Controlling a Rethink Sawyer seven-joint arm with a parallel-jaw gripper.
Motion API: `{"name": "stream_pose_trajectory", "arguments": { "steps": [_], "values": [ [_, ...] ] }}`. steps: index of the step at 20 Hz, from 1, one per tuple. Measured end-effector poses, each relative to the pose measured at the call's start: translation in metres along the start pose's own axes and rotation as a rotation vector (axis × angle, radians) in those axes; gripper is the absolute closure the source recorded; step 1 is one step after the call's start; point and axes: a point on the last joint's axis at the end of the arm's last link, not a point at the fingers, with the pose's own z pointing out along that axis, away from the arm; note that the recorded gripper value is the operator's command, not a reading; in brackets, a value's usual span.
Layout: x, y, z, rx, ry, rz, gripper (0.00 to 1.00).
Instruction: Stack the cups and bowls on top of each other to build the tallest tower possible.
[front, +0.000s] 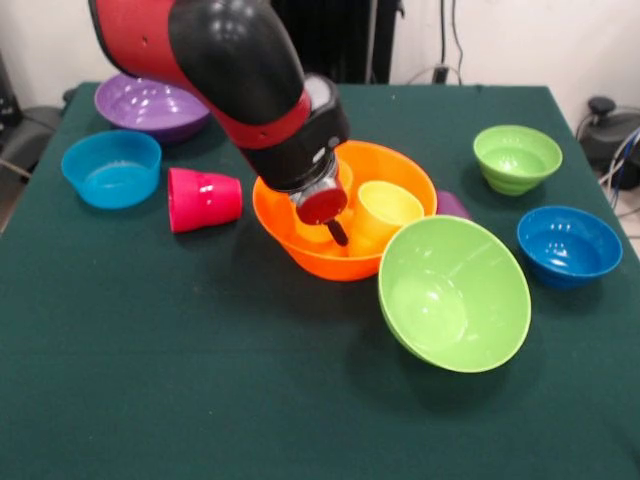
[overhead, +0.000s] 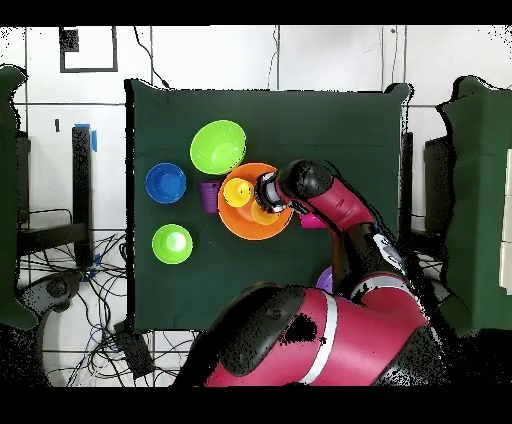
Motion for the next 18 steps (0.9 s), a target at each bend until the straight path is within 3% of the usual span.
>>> {"name": "stream_pose_trajectory", "arguments": {
  "steps": [12,18],
  "values": [
    [0.014,0.006,-0.008,0.018,-0.040,-0.030,0.00],
    [0.031,0.019,-0.037,0.010,-0.107,-0.070,0.00]
  ]
}}
